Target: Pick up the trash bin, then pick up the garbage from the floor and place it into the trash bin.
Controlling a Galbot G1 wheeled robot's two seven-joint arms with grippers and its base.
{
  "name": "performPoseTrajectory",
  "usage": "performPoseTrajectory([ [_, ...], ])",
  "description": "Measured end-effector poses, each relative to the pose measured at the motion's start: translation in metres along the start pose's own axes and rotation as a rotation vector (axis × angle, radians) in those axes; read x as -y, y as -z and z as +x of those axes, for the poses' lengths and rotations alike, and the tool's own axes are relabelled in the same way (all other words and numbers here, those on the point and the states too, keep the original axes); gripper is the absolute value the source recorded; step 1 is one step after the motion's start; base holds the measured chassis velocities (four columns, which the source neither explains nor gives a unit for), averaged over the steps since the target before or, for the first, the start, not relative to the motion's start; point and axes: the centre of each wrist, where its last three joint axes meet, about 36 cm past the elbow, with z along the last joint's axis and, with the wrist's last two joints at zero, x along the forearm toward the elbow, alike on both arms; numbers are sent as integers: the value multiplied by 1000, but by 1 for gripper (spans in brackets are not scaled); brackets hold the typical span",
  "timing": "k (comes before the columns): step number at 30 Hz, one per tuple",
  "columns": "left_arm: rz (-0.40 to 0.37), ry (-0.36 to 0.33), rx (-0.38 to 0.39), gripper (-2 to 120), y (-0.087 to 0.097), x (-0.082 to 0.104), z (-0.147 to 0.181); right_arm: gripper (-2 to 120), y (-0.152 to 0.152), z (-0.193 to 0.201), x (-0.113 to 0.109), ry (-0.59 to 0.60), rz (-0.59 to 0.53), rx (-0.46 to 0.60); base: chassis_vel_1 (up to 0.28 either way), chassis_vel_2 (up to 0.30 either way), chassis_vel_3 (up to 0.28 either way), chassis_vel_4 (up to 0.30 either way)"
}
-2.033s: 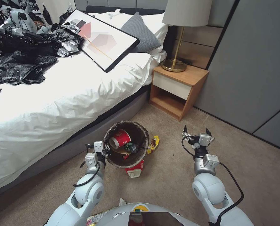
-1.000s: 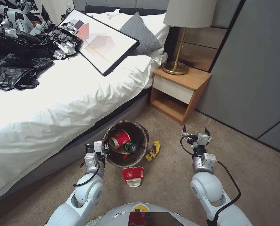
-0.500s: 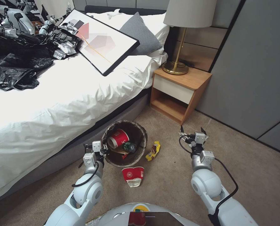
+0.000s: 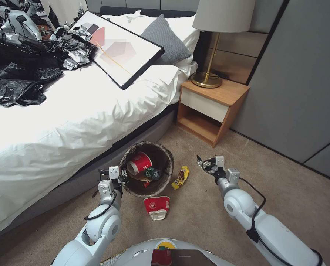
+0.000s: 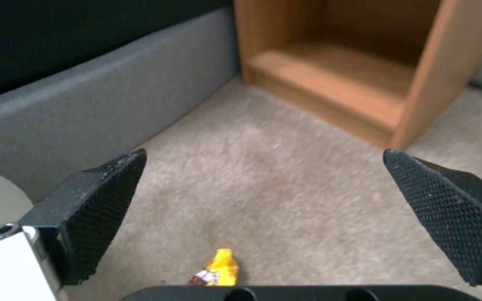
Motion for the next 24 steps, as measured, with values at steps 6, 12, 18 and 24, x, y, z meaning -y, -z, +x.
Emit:
performPoseTrajectory([
  [6,3,0,1,0,1,0,0,100,-7,-32,9,27,-28,-69,0,0,0,0],
  [12,4,2,3,0,2,-1,-1,100,-23,-49,10,31,-26,-114,0,0,0,0],
  [18,6,4,6,0,3,-1,-2,100,-46,-60,10,20,-17,-167,0,0,0,0],
  [24,9,4,9,0,4,-1,-2,100,-64,-66,7,13,-10,-200,0,0,0,0],
])
